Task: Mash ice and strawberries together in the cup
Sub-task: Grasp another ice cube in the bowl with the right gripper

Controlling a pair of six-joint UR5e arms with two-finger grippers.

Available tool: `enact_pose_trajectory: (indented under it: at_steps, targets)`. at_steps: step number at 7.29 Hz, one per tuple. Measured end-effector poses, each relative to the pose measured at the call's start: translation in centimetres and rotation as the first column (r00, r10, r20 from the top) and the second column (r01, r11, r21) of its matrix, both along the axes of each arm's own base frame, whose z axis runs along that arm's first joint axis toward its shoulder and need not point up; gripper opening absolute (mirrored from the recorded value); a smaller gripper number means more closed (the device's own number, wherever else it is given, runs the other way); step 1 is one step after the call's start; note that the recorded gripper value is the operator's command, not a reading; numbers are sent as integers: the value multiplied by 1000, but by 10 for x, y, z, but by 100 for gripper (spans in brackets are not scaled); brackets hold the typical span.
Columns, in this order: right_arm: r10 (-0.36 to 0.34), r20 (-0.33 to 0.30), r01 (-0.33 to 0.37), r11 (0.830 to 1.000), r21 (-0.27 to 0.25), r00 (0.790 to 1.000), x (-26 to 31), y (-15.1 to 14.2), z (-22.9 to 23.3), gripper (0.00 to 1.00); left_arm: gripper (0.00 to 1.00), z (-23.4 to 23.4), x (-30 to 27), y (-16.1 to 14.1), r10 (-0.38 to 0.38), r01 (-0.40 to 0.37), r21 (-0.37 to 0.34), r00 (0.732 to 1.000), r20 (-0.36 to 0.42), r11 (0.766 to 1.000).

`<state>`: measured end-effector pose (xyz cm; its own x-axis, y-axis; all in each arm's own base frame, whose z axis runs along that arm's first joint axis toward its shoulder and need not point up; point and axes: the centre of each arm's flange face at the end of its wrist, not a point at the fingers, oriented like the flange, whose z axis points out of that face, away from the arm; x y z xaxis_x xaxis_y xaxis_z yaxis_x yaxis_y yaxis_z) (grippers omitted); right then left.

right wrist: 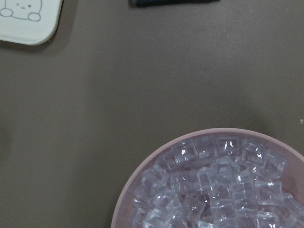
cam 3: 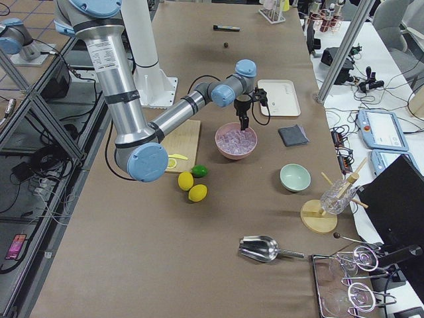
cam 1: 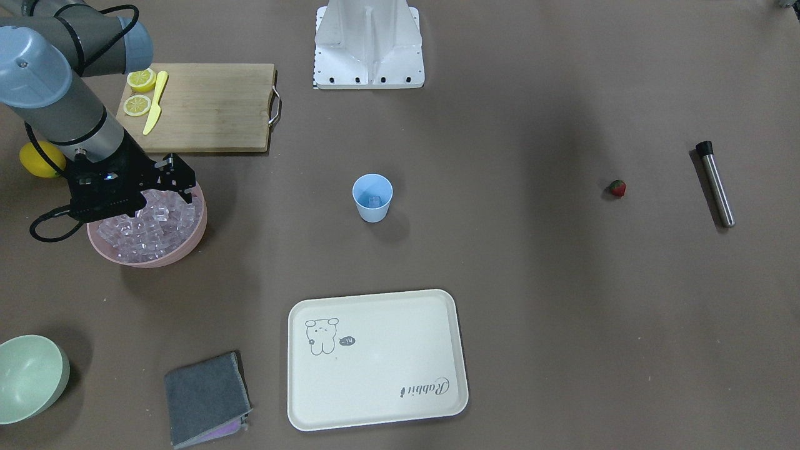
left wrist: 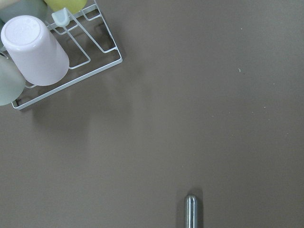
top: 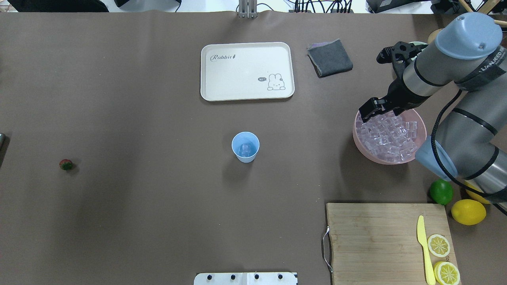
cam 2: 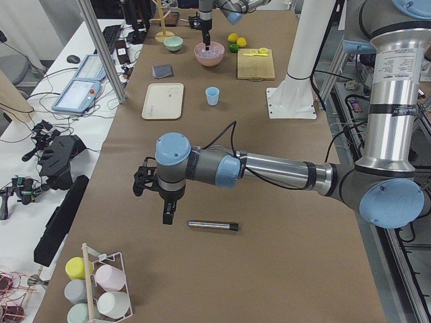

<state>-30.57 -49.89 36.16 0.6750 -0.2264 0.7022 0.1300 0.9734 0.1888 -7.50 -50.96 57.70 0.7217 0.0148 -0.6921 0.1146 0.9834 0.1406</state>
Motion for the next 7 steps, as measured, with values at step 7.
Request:
enact_pose_trajectory:
  at_steps: [7]
  targets:
    - [-93, -57, 95, 995, 38, 994, -29, 19, 26, 79, 98, -9, -1, 6, -1, 1, 20, 1000, 0, 1000]
